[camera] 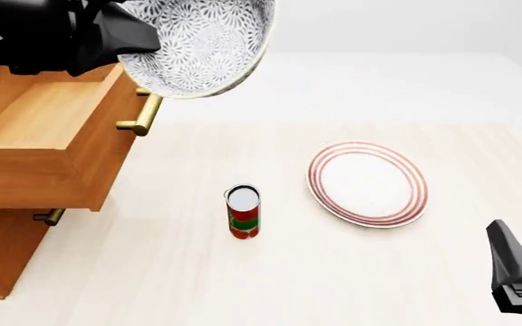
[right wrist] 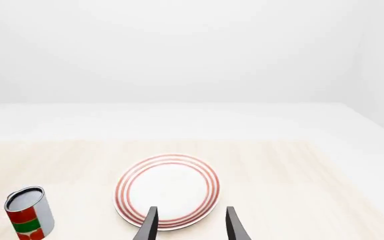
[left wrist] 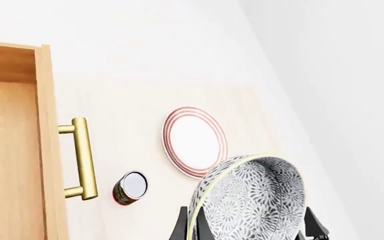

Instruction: Put the bowl in the top drawer of the cabinet.

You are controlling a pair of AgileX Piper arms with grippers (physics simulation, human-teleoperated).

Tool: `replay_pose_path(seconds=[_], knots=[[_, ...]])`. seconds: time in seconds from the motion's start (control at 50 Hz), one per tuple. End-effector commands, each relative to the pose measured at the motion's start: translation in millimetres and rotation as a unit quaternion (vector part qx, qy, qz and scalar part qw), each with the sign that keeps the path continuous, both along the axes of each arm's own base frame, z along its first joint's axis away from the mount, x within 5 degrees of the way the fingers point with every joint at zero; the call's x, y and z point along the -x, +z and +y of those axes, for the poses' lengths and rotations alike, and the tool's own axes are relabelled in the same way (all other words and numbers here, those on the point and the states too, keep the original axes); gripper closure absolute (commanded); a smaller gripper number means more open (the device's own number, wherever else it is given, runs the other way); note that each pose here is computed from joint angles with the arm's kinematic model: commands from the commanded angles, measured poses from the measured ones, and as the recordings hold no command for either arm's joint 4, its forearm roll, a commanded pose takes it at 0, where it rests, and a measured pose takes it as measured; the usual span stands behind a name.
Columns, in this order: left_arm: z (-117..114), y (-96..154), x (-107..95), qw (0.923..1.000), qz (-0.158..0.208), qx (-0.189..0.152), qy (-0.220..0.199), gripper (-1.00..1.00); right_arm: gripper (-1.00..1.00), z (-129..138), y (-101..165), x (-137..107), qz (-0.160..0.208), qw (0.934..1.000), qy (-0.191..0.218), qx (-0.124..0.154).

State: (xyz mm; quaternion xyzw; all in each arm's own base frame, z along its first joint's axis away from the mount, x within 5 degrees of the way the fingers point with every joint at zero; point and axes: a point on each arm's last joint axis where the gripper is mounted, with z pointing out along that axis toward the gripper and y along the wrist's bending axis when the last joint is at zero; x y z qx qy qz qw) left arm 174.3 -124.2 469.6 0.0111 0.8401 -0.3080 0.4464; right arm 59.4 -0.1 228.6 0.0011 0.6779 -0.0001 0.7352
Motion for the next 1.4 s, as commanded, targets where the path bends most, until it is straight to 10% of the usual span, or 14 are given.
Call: replay_pose_path(seconds=[0.02,1.4], knots=[[22,9,3,0.9992,-0.015,0.005,0.037,1.0,-1.0,0,0,0,0.0,1.0,0.0,0.0],[100,7,-11,0.9692,-0.009,0.016,0.246,1.0,-1.0,0,0,0,0.0,1.0,0.0,0.0]])
